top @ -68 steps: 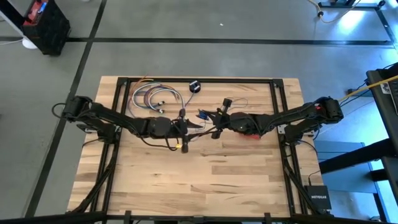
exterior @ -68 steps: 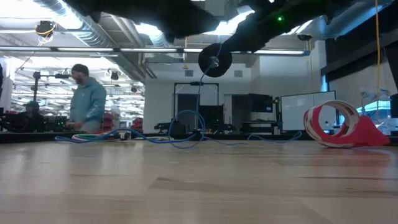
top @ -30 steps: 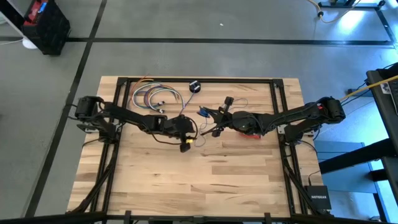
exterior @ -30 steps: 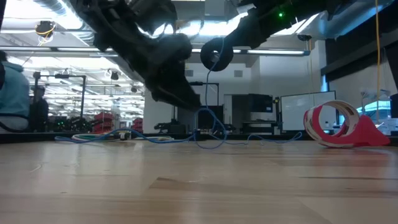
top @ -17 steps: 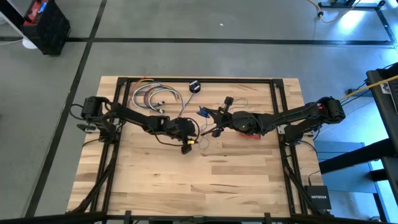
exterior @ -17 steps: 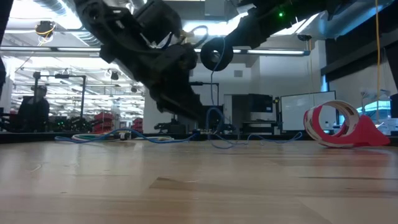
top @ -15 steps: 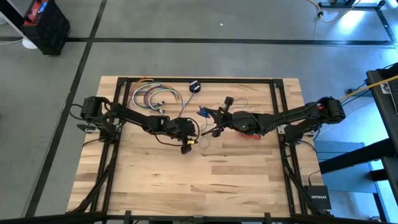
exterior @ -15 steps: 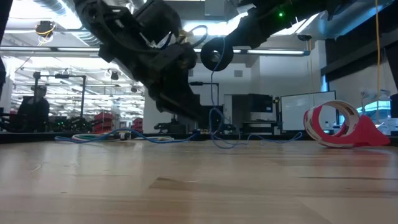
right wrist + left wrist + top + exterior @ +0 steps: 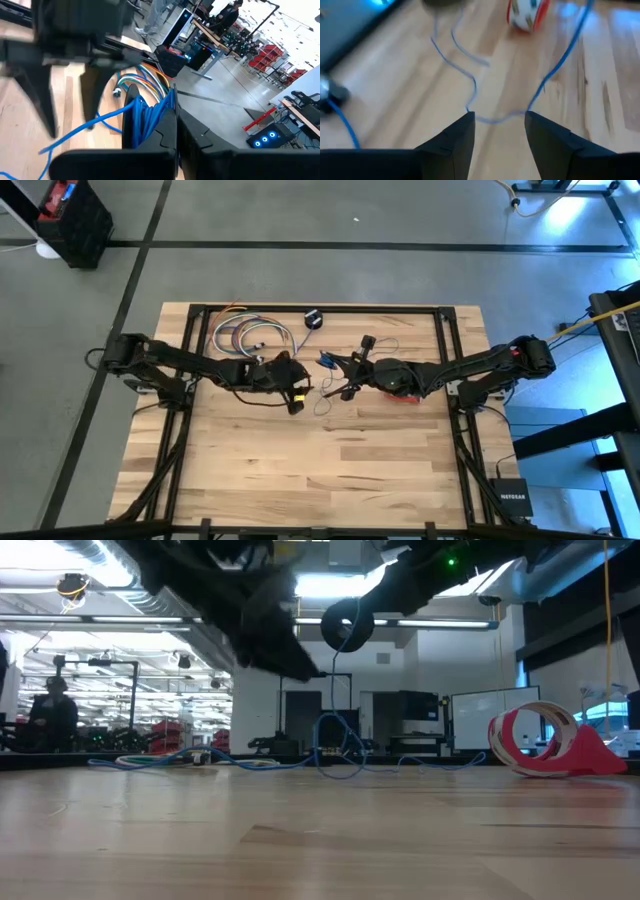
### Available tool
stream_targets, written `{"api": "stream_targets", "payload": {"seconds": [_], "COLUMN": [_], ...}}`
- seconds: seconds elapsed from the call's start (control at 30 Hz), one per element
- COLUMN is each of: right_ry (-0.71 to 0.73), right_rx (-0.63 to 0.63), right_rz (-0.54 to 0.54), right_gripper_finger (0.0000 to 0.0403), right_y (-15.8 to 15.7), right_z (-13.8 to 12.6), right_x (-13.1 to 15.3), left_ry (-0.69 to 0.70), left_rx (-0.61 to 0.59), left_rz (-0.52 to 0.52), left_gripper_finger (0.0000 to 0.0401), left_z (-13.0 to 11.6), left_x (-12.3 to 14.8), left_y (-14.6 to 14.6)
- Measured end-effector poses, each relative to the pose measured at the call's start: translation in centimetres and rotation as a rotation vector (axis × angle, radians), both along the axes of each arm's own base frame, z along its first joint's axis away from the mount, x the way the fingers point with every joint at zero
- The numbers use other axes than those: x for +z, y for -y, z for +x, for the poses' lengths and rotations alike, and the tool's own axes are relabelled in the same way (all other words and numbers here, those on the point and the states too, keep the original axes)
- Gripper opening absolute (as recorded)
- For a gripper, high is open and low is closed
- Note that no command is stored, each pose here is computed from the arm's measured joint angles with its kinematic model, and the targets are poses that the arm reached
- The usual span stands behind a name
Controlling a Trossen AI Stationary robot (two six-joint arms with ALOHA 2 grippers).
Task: Coil cords
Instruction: Coil the blue wire onto the spool
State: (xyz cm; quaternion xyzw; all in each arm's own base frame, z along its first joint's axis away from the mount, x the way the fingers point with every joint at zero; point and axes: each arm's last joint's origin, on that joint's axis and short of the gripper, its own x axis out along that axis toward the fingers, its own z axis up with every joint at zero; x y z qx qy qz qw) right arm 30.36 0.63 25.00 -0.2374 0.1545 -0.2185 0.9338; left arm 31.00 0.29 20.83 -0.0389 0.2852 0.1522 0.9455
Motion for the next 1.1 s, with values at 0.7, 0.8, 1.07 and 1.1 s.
{"api": "stream_targets", "payload": {"seconds": [0.7,0.8,1.07,1.1], "right_ry": [0.054,0.066,0.063,0.07], "right_rx": [-0.082,-0.075,-0.078,-0.08], "right_rz": [0.06,0.076,0.071,0.071], "right_gripper_finger": [0.0003,0.0003,0.0003,0.0003], "right_y": [0.2,0.2,0.2,0.2], "right_z": [0.0,0.1,0.1,0.1], "right_x": [0.4,0.4,0.4,0.5], "left_ry": [0.177,0.159,0.177,0.18], "left_rx": [-0.118,-0.135,-0.139,-0.133], "left_rz": [0.228,0.24,0.248,0.248], "left_gripper_finger": [0.0166,0.0166,0.0166,0.0166], "left_z": [1.2,1.2,1.2,1.3], "left_x": [1.8,1.6,1.8,1.8], "left_y": [2.2,2.3,2.4,2.2]}}
